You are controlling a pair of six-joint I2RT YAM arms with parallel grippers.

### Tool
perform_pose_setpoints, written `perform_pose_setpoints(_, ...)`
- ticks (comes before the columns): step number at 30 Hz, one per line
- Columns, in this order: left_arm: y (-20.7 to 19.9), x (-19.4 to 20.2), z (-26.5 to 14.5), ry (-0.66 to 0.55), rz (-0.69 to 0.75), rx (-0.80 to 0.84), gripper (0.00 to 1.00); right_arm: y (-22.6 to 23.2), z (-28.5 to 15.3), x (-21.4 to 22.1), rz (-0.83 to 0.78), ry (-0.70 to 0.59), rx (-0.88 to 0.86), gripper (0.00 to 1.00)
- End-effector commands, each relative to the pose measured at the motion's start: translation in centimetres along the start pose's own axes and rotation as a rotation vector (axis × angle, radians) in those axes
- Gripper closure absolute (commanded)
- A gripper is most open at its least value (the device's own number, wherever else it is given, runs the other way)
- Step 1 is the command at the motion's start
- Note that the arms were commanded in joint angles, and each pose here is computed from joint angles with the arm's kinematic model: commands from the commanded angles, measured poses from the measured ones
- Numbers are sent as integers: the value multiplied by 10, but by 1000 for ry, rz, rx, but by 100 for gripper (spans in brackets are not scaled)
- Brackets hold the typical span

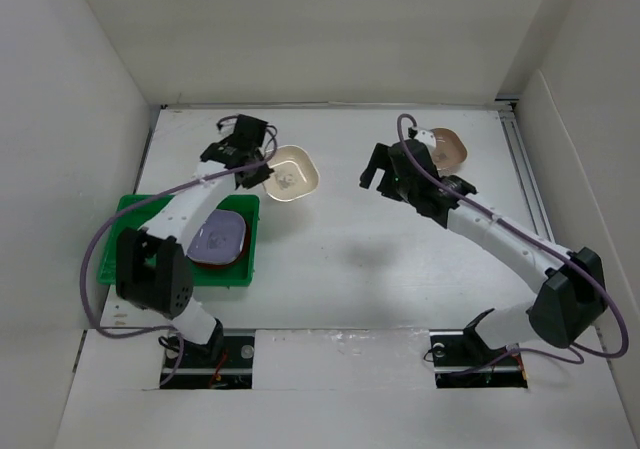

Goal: Place the plates into the plastic bin on the countertop

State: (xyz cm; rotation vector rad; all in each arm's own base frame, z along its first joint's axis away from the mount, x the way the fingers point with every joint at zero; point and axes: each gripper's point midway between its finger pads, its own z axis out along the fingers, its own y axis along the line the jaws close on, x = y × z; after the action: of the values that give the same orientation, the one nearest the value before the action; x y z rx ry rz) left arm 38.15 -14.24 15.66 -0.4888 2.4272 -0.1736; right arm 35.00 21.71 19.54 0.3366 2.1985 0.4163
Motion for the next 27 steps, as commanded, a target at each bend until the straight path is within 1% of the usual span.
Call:
perform_pose_setpoints(1,50,-29,-44,-149,-250,-98,100,-4,-7,-12,-1,-45,-32,0)
perform_pose_setpoints(2,69,-32,-60,-190,-303,-134,100,-4,-10,-10,-9,-39,-43,0)
perform_pose_setpoints(4,91,-27,-70,-229,-381,-184,100,-5,-9,-6,-16,-24,-71,0)
perform_pose_setpoints(5,106,-13,-76,-241,-445,-213,100,-6,-11,-7,-21,-26,-83,0)
perform_pose_setpoints(6,122,-10,-78,-268,-486,-261,100,-5,-10,-3,-21,-14,-97,0)
perform_pose_setpoints(8,149,14,-76,-242,-565,-332,100,1,-11,6,-31,10,-156,0)
perform_pose_setpoints(9,163,20,-84,-251,-669,-352,100,4,-13,7,-38,11,-177,0)
perform_pose_setpoints(10,171,27,-86,-256,-719,-363,100,10,-15,9,-38,27,-209,0)
perform_pose_setpoints(12,181,43,-95,-279,-809,-344,100,9,-14,18,-46,45,-219,0)
perform_pose_setpoints(13,183,46,-97,-300,-886,-325,100,11,-17,18,-54,45,-234,0)
perform_pose_setpoints(15,187,52,-100,-318,-940,-305,100,16,-20,18,-52,48,-268,0)
perform_pose_setpoints(16,192,60,-99,-317,-959,-311,100,18,-26,19,-42,53,-288,0)
perform_pose_setpoints(18,196,63,-97,-327,-1013,-330,100,27,-35,18,-40,55,-349,0)
perform_pose_setpoints(19,202,74,-91,-299,-1008,-386,100,30,-42,12,-36,37,-364,0)
perform_pose_setpoints(23,212,95,-84,-260,-1044,-461,100,34,-57,7,-35,10,-397,0)
perform_pose_setpoints(24,213,97,-84,-260,-1061,-470,97,35,-58,8,-36,16,-405,0)
perform_pose_setpoints(25,215,100,-83,-258,-1068,-479,92,33,-60,9,-36,15,-406,0)
perform_pose_setpoints(26,215,98,-84,-272,-1070,-472,84,33,-60,9,-36,15,-406,0)
perform_pose_setpoints(27,217,94,-86,-295,-1079,-467,61,37,-62,9,-39,12,-418,0)
